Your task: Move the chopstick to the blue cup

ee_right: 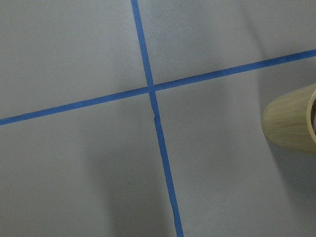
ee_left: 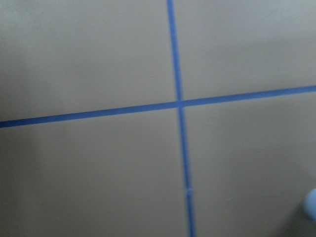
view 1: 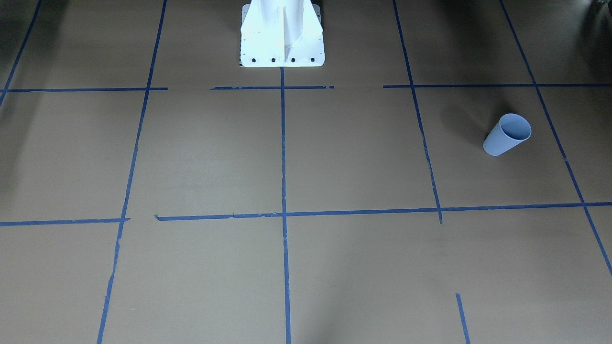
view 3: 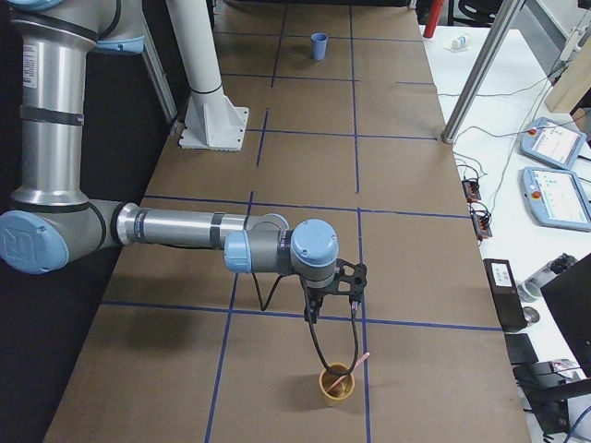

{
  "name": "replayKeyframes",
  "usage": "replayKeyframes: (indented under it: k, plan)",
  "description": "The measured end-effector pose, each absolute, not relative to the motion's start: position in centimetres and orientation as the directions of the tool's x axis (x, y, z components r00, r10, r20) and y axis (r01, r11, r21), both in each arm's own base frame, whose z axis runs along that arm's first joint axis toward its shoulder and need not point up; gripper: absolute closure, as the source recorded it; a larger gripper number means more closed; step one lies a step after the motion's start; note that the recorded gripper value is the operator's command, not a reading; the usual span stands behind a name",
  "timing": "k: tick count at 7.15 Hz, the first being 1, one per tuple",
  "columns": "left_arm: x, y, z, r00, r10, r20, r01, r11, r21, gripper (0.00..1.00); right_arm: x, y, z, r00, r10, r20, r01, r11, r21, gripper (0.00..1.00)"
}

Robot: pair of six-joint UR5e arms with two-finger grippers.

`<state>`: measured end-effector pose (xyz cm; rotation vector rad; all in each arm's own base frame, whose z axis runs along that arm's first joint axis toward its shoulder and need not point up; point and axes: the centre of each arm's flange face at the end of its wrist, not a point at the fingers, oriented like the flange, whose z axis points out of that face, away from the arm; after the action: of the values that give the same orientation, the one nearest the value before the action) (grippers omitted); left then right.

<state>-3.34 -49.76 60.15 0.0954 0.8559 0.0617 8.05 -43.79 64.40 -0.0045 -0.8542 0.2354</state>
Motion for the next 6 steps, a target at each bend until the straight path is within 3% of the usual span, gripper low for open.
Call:
replayKeyframes:
  k: [6]
  plan:
    - [10.3,-45.7,58.3,0.574,-0.007,-0.819,0.041,0.999,0.020,0.00,8.1,-44.1,63.8,0.636,0.198,0.746,-0.205,0.975,-0.084,0.00]
